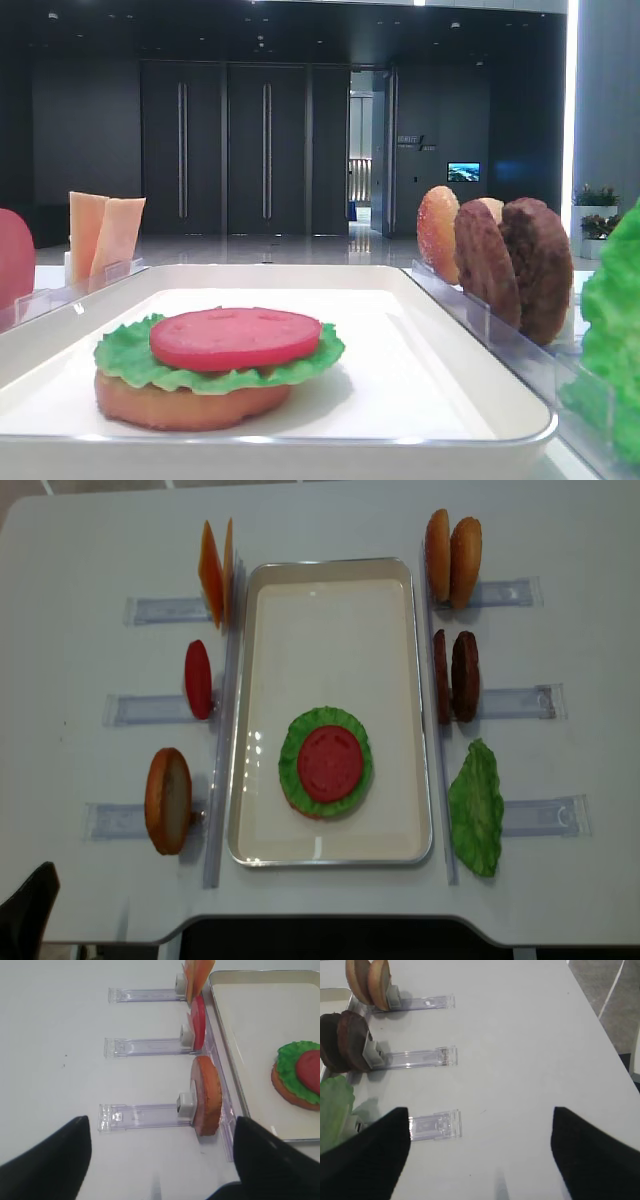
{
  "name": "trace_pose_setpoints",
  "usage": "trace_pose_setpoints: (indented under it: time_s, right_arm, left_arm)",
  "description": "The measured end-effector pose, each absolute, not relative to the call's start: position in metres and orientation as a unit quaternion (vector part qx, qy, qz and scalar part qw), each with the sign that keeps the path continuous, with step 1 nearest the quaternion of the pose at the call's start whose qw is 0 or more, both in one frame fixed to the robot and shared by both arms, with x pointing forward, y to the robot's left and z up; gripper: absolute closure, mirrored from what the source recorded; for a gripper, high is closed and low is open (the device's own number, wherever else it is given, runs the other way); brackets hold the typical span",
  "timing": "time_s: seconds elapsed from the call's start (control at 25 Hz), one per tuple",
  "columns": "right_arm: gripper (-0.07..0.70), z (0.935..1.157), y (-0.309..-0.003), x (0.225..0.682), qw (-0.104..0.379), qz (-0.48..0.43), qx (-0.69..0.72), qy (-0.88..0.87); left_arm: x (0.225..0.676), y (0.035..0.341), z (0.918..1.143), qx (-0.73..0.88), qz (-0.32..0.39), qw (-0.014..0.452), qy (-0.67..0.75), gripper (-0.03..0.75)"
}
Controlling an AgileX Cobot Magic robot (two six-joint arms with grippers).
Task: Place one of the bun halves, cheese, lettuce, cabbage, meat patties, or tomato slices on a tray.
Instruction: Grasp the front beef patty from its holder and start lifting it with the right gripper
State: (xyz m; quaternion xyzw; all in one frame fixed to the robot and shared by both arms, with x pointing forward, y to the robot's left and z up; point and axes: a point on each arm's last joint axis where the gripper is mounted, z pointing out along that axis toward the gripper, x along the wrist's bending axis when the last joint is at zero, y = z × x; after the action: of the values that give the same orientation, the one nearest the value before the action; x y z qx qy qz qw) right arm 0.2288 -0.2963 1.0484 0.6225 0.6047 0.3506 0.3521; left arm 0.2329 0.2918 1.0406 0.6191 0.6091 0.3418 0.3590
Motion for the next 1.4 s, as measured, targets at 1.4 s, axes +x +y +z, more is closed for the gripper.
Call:
trace_pose_setpoints:
  time_s: [1.4]
  right_arm:
    - [0.125, 1.108, -0.294, 0.319, 0.195, 0.247, 0.681, 0.661]
  left_arm:
    - [0.233, 0.292, 1.041, 0.619, 0.342, 0.359, 0.609, 0.024]
